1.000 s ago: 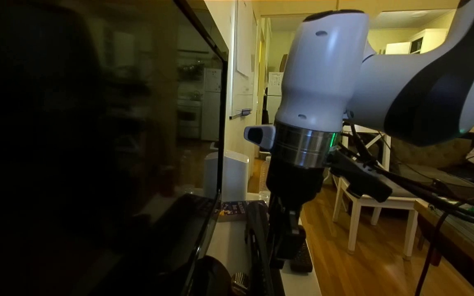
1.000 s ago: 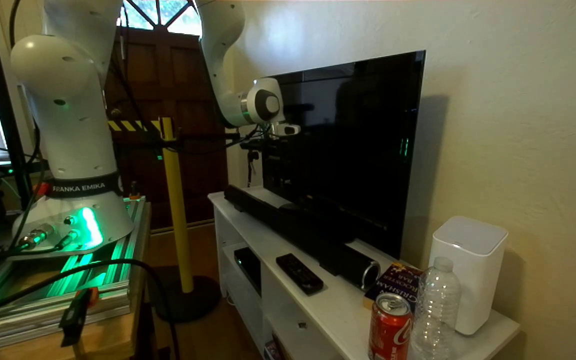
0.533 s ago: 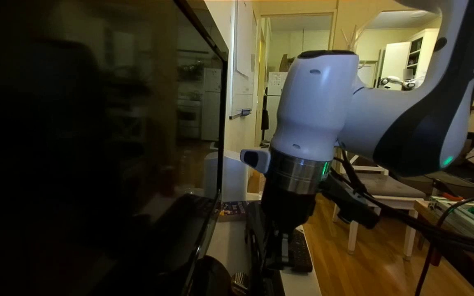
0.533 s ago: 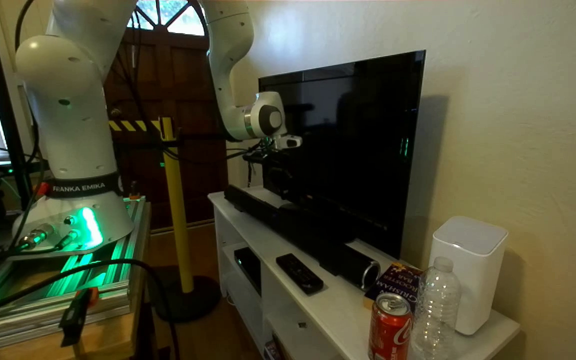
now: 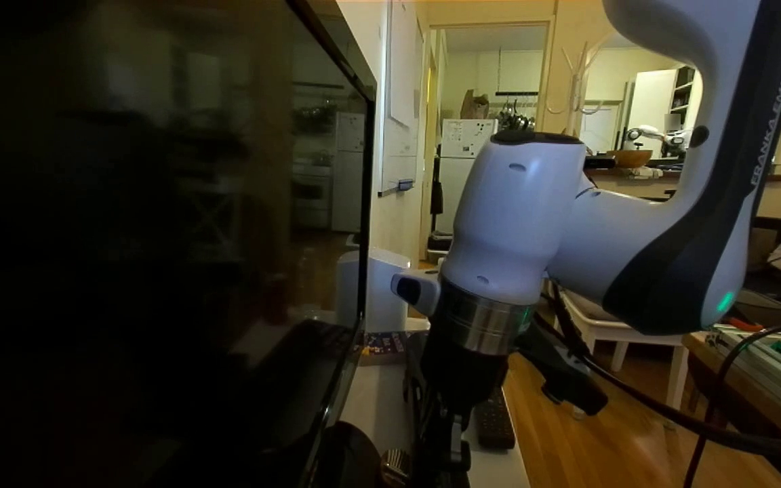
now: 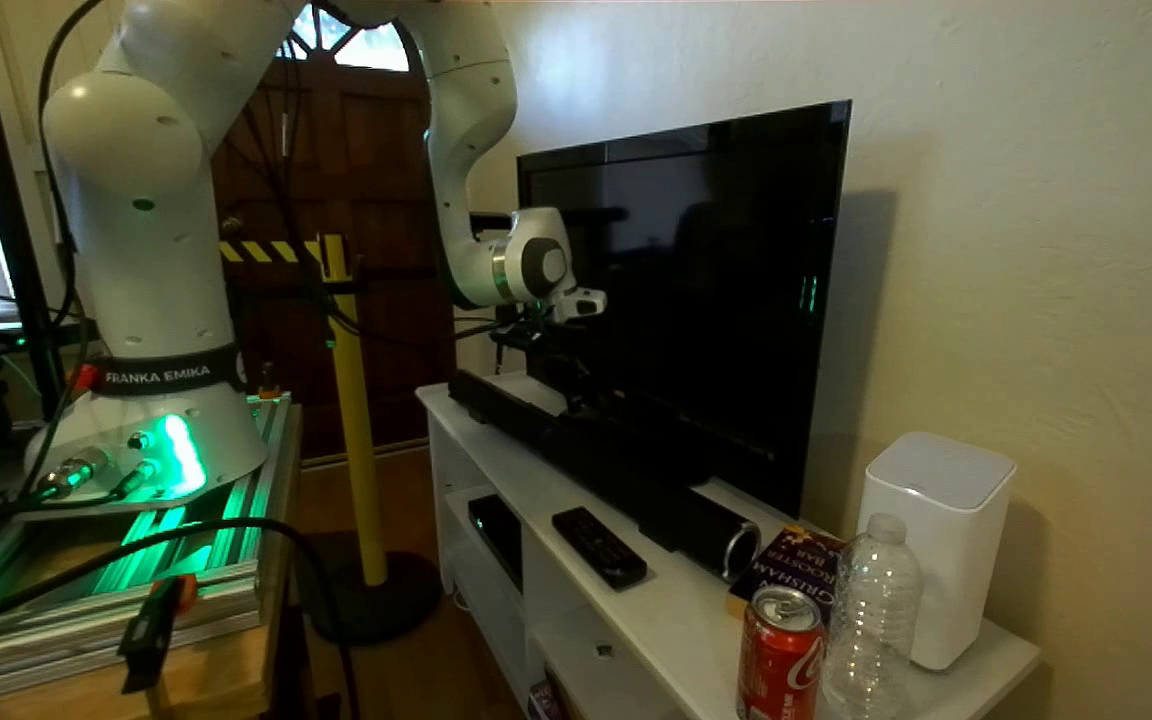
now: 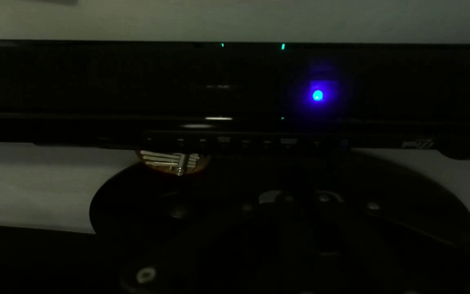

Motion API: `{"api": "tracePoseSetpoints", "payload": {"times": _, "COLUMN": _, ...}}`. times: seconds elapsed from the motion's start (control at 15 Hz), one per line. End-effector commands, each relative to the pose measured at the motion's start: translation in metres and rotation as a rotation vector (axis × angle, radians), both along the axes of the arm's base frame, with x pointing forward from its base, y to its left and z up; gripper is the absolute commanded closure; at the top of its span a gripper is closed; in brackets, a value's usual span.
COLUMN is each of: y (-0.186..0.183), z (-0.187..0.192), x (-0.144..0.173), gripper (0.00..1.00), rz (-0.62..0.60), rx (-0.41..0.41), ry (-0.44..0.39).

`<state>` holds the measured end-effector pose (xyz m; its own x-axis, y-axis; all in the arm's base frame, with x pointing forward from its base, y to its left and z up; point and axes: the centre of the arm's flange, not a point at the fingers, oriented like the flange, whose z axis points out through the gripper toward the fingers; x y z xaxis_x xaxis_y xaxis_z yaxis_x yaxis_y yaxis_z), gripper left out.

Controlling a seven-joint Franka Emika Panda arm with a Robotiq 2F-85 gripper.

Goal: Press the button

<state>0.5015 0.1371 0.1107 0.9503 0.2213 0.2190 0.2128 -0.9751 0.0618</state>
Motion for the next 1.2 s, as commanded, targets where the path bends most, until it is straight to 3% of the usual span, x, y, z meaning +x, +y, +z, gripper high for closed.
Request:
{"api": "tracePoseSetpoints", "payload": {"times": 0.0, "y": 0.0, "z": -0.001, "x": 0.0, "gripper": 0.96, "rz": 0.0, "rx": -0.001, "ry": 0.0}}
{"api": "tracePoseSetpoints", "payload": {"times": 1.13, "y": 0.001, "z": -0.018, "x": 0.0, "gripper": 0.98, "rz": 0.015, "rx": 0.062, "ry": -0.041}}
